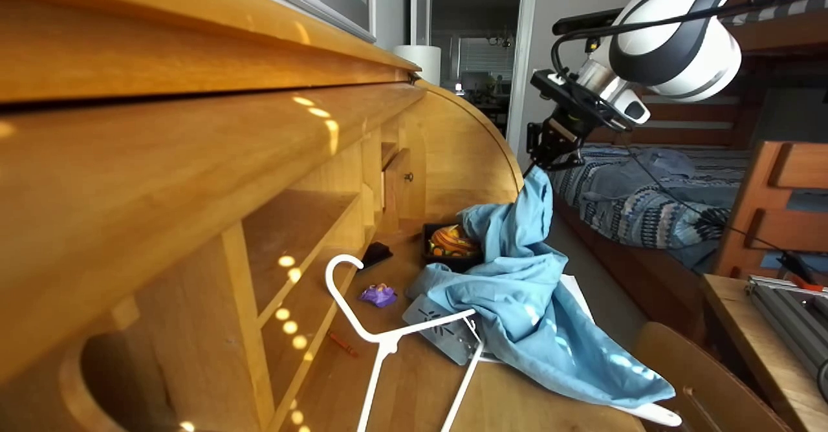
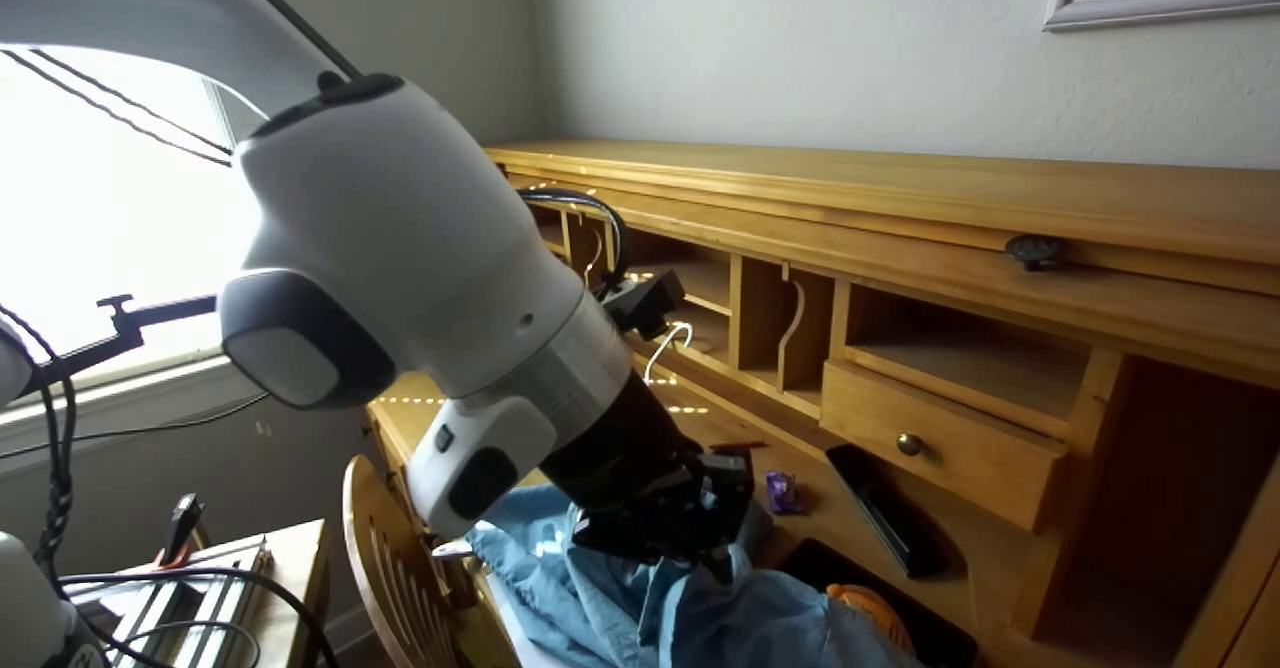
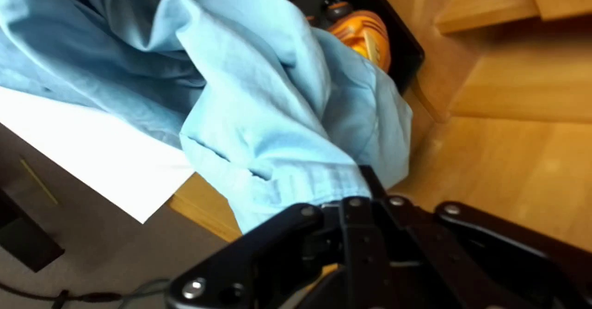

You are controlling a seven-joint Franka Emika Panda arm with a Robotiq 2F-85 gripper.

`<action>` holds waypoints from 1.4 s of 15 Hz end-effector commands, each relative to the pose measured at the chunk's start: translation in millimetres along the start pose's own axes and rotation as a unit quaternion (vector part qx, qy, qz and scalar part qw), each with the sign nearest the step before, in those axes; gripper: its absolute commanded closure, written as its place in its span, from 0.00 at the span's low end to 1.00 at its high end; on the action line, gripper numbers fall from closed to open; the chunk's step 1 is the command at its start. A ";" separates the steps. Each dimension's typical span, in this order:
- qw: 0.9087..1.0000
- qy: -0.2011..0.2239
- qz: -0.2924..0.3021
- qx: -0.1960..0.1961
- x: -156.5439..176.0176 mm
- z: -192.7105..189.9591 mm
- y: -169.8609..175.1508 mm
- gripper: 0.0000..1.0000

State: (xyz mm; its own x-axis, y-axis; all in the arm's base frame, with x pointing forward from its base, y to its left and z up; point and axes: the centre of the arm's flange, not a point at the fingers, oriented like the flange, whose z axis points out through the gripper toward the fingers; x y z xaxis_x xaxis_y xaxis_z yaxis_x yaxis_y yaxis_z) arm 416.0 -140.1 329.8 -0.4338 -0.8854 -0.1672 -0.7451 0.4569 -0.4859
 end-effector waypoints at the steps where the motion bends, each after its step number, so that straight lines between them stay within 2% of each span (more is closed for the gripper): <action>1: 0.995 0.030 0.069 0.069 25.7 -47.2 4.4 1.00; 7: 0.968 0.110 0.149 0.170 63.8 -56.2 -10.5 1.00; 8: 0.968 0.110 0.152 0.170 64.9 -55.4 -9.4 1.00; 12: 0.978 0.102 0.124 0.134 42.2 -30.6 -1.6 1.00; 16: 0.983 0.094 0.106 0.118 23.0 -19.5 5.0 1.00; 19: 0.979 0.107 0.093 0.149 16.5 -19.0 5.8 1.00; 21: 0.972 0.106 0.078 0.197 6.6 -23.3 -2.6 1.00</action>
State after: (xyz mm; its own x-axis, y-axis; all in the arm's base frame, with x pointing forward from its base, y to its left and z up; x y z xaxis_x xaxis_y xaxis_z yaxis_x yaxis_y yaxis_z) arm 388.3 -160.0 330.7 -0.6555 -0.7442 -0.1283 -0.4742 0.5378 -0.6971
